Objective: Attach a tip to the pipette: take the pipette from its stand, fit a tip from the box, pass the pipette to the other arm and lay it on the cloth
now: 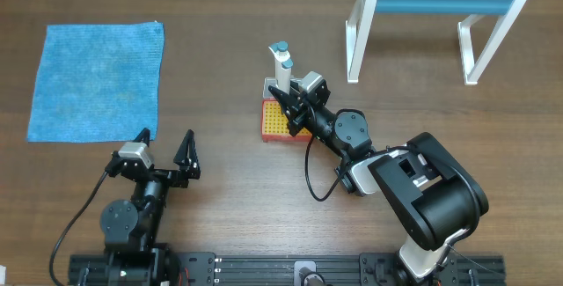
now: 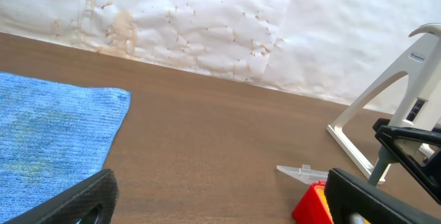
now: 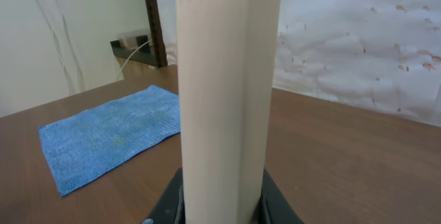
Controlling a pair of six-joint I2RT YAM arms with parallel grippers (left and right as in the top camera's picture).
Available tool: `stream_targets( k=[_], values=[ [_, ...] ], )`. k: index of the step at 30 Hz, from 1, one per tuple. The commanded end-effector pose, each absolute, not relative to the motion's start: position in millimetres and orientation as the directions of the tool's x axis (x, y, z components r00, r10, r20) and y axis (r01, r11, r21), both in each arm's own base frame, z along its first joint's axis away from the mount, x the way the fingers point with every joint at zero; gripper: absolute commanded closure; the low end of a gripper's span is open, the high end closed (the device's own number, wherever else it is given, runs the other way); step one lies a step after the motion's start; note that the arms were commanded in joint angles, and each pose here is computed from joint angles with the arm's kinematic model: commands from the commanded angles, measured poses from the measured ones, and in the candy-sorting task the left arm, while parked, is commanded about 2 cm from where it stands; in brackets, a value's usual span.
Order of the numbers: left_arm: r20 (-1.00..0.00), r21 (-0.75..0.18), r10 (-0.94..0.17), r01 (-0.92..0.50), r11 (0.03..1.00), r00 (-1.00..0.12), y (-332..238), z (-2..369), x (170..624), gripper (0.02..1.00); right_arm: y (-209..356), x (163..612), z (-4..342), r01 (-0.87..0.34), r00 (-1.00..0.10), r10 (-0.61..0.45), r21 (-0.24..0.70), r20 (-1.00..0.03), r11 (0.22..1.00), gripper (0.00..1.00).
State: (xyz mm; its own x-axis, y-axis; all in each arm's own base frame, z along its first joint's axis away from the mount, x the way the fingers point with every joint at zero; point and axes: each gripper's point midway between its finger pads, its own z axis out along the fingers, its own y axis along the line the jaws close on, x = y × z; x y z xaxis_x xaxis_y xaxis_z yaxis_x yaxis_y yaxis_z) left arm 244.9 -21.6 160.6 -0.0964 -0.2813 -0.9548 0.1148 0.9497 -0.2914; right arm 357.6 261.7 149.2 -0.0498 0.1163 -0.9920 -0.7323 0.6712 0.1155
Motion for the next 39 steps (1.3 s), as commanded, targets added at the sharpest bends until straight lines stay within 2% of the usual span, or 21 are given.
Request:
stream_targets(
  k=[1,12,18,26,39],
  values=[
    [-0.955,-0.291,-0.278,0.135,0.947,-0.107,-25,159,244,0.049,263,362,147,-0.727,-0.055,0.122,0.124,-0.991,0.675,0.921],
    [-0.955,-0.291,-0.278,0.135,0.947,-0.107,-25,159,244,0.051,261,359,141,-0.725,-0.071,0.114,0.13,-0.991,0.676,0.921],
    [-0.955,-0.291,-0.278,0.135,0.947,-0.107,-25,159,244,0.049,266,353,143,-0.753,-0.071,0.115,0.129,-0.991,0.645,0.921],
    [-0.955,-0.291,-0.278,0.135,0.947,-0.107,-25,159,244,0.051,262,356,151,-0.749,-0.047,0.129,0.12,-0.991,0.652,0.921],
    [-0.955,-0.291,-0.278,0.135,0.947,-0.107,-25,159,244,0.051,257,352,141,-0.742,-0.07,0.115,0.129,-0.991,0.658,0.93]
  ],
)
